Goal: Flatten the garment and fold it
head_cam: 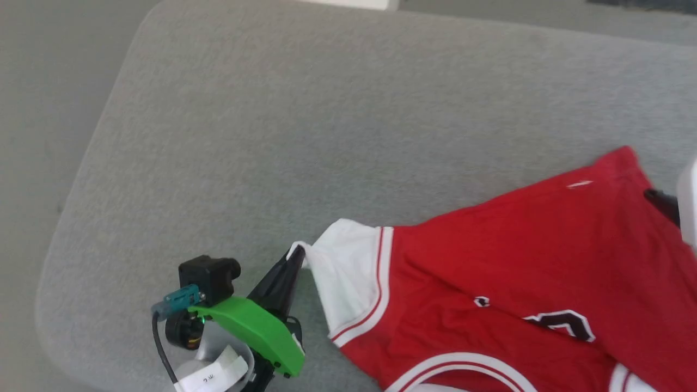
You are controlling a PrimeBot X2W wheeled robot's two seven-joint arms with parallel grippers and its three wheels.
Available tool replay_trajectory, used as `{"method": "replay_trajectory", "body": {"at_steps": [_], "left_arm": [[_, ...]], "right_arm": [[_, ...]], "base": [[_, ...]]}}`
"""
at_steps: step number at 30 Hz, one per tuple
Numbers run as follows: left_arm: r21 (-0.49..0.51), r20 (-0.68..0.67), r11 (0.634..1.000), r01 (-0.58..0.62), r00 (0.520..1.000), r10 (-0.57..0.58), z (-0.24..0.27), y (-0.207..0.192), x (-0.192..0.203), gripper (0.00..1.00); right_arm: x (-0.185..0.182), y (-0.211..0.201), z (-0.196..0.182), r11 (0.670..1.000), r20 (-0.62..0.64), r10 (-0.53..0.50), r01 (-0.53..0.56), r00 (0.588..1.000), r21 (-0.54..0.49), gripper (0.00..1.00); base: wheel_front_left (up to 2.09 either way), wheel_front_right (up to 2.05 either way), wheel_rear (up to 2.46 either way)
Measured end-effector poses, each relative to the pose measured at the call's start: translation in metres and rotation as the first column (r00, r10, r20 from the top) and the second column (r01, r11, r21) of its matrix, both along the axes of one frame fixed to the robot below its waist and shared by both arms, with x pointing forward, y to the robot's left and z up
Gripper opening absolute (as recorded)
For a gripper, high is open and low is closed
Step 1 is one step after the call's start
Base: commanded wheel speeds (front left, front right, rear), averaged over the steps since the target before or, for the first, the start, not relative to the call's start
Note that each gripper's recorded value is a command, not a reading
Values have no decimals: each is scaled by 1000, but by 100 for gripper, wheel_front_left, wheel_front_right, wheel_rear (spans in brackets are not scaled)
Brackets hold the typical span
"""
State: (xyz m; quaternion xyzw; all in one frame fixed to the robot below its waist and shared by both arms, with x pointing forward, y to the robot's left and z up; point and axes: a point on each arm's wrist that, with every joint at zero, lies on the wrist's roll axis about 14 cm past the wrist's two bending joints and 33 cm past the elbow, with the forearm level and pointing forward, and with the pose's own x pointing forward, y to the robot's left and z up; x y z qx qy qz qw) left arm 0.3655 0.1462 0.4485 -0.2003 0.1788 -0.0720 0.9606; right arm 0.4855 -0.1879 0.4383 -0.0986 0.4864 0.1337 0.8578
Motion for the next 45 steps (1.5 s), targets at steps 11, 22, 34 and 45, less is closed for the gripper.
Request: {"method": "replay_trajectory", "body": {"at_steps": [11,22,34,45], "left_arm": [[-4,-58,999,-53,997,53,-23,7,-1,0],[13,-94,995,-96,991,97,-37,19,-4,0],[22,7,997,-74,997,74,-9,20,3,0],[95,268,995,-38,963,11,75,29,17,0]], "right_arm": [[31,23,-67,992,-174,62,-80,983,-93,100],[36,36,-87,984,-207,122,-146,971,-104,0],[42,39,-52,991,1,133,-133,991,-32,0],[46,43,80,973,447,125,-197,886,119,0]], "base": [[0,0,0],[0,0,0],[0,0,0],[0,0,0]]}}
